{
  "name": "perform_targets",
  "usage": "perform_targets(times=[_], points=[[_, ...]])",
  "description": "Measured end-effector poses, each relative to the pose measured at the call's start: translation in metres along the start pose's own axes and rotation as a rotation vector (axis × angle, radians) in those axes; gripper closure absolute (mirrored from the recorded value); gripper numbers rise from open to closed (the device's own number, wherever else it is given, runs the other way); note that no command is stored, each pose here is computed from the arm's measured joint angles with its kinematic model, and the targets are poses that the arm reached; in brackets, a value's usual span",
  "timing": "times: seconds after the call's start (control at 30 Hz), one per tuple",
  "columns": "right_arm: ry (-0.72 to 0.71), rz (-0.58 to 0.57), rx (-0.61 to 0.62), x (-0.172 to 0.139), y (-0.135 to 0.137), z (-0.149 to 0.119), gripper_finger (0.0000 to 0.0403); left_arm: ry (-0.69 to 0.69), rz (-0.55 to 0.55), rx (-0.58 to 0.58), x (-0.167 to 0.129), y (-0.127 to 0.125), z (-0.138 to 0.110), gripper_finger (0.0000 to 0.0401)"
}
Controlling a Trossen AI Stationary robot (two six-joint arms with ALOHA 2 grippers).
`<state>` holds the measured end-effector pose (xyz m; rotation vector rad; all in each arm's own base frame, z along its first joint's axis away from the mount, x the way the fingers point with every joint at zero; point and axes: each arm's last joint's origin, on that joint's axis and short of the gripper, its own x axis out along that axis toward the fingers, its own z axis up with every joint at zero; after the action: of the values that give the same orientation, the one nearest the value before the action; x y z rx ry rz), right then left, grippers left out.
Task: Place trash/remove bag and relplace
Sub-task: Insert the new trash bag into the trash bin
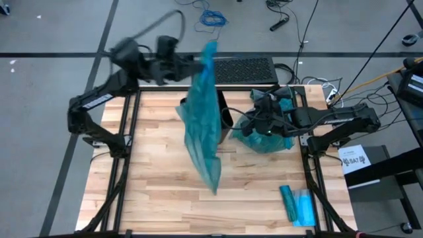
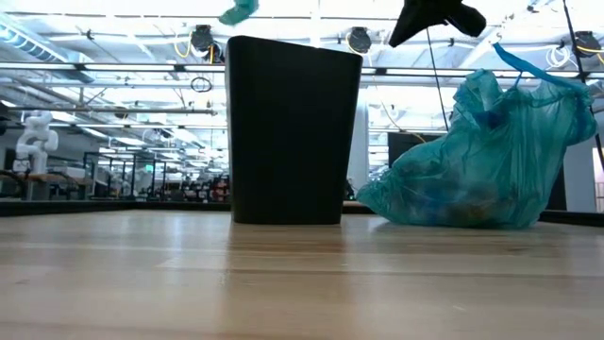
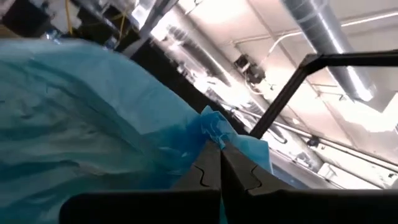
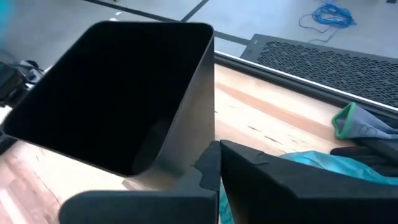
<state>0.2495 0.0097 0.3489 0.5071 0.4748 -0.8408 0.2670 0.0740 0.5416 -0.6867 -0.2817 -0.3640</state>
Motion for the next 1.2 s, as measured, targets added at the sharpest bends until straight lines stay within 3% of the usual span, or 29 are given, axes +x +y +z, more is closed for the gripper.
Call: perform_targets(times=[0.13,0.37,0.47,0.67,0.77,1.0,1.2], points=[[-0.011,0.014,0.006,-0.007,-0.005,0.004,0.0403,0.028,-0.001,-0.016,0.012,0.01,-0.01,0.0401],[-0.004,0.021,0.006,-0.012,-0.009,0.005,0.0403,0.038,0.047,0.054,0.009,0.021,-0.008,0.0401],[0.002,0.03,0.002,-0.013,-0.008,0.004,0.0403,0.048,0.162,0.047,-0.001,0.028,-0.004,0.0401],[0.01,0.056,-0.001,-0.018,-0.003,-0.001,0.0403,0.132,0.561,0.119,-0.038,0.038,-0.005,0.0401],[0.014,0.07,-0.01,-0.02,-0.002,-0.003,0.0403,0.126,0.704,0.146,-0.052,0.034,-0.005,0.0401],[0.011,0.085,0.003,-0.022,0.001,-0.004,0.0403,0.127,0.874,0.194,-0.078,0.012,-0.006,0.0401],[-0.073,0.182,0.041,-0.027,0.008,0.007,0.0403,0.125,1.003,0.203,-0.093,0.003,-0.009,0.0401]])
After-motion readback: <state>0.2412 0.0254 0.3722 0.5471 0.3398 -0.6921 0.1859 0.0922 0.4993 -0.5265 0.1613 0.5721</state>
